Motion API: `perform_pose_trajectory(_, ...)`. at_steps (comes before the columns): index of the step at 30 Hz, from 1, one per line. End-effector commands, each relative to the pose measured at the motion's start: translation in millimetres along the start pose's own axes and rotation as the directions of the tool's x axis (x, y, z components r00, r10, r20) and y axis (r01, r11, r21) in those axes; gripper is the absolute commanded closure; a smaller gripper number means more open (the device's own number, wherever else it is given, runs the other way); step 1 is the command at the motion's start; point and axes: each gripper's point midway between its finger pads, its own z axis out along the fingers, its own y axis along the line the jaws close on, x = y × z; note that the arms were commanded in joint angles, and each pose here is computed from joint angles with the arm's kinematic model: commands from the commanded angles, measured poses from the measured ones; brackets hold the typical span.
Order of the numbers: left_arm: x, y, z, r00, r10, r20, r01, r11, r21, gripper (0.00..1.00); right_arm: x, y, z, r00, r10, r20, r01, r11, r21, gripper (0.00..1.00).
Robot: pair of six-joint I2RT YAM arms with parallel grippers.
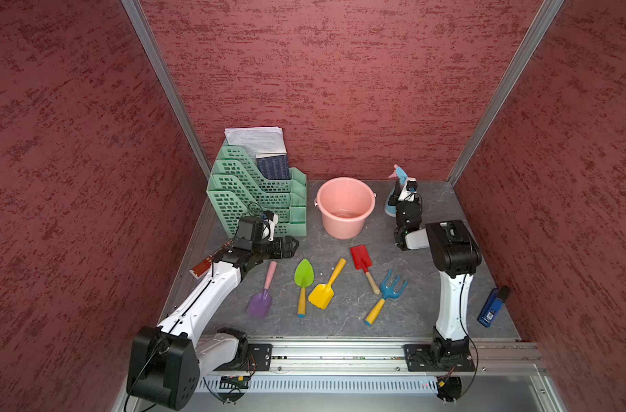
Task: Organize the gardening tools
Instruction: Place the gardening tool at the center of the board.
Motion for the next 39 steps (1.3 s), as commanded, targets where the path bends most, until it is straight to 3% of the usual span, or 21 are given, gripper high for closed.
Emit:
perform_pose_trajectory(1,-3,-1,-3,0.999,0.025,0.026,-0.025,1.0,-0.007,0.0,1,9,7,0.999,-0.007,0.032,0.008,0.999,-0.036,1.0)
perform_pose_trajectory(15,-5,-2,-5,0.999,0.029,0.042,-0.029,1.0,-0.006,0.0,27,17,3,0.999,-0.037,-0.012,0.035,0.996,-0.083,0.99)
perform_pose_trajectory(19,-6,-3,-6,0.998,0.032,0.047,-0.032,0.999,-0.006,0.0,29,9,-6,0.999,-0.03,-0.015,0.029,0.998,-0.05,0.79)
perform_pose_trajectory(25,-5,-3,-8,0.998,0.034,0.049,-0.033,0.999,-0.01,0.0,29,8,-12,0.999,-0.036,-0.027,0.035,0.999,-0.038,0.61)
perform_pose_trajectory(33,-6,-4,-10,0.998,0.033,0.058,-0.033,0.999,-0.009,0.0,28,8,-22,0.998,-0.047,-0.042,0.046,0.999,-0.02,0.24)
perform_pose_trajectory(39,-7,-4,-13,0.997,0.038,0.063,-0.037,0.999,-0.013,0.0,20,4,-31,0.997,-0.059,-0.049,0.06,0.998,0.016,0.02)
